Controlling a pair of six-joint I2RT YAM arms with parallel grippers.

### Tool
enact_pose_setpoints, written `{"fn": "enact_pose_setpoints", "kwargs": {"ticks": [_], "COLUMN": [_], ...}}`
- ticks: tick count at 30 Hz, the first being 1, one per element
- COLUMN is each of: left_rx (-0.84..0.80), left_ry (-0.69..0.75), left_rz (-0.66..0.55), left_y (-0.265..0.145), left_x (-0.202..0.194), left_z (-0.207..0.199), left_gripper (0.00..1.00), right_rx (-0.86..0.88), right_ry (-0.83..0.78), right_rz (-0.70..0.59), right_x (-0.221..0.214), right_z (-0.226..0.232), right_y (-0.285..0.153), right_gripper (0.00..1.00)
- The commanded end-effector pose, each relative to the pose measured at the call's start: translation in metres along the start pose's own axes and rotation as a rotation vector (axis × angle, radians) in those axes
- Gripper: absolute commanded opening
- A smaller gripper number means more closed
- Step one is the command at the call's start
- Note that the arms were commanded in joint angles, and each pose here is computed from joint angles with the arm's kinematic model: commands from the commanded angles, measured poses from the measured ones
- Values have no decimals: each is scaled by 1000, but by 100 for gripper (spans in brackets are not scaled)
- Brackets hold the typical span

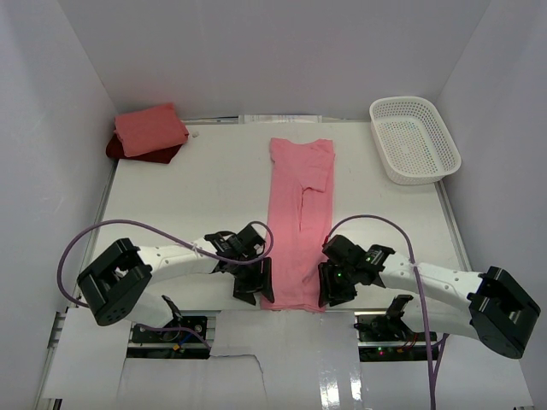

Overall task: Fold and stack the t-shirts
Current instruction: Grab the bottom of the folded rectangular tshirt with both arms

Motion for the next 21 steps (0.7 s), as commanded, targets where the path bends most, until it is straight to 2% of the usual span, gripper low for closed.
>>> {"fn": "enact_pose_setpoints", "kwargs": {"ticks": [1, 5, 8, 12, 15, 16, 17, 18, 21], "left_rx": [0, -2, 11, 27, 40, 40, 40, 28, 4], "left_ry": [-9, -33, -39, -39, -37, -35, -35, -27, -12], "left_rz": [0, 7, 9, 7, 9, 9, 9, 7, -22], "left_y": [9, 19, 25, 27, 29, 29, 29, 27, 16], "left_x": [-3, -7, -9, -10, -10, -9, -9, -9, -4], "left_z": [3, 12, 17, 21, 23, 22, 22, 19, 7], "left_gripper": [68, 63, 51, 34, 22, 18, 7, 1, 0], "right_rx": [24, 30, 30, 29, 35, 37, 38, 44, 52], "right_ry": [15, 19, 19, 23, 24, 26, 25, 23, 16], "right_rz": [-3, -2, 2, 6, 1, 1, 0, -6, -16], "right_x": [-2, -3, -4, -4, -5, -5, -5, -4, -3], "right_z": [2, 0, 0, -1, -1, 0, 0, 1, 5], "right_y": [6, 10, 12, 12, 11, 11, 10, 7, -2], "right_gripper": [44, 43, 39, 26, 8, 8, 8, 8, 8]}}
Point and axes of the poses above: each gripper's point midway between its finger pads, its own y axis out along the fingers, its own z axis along the line the jaws close on, x = y × z, the point moved 8 cm from there along -y, back along the fingers, and after that the axes turned 2 degrees about -y, right-handed, at the moved point
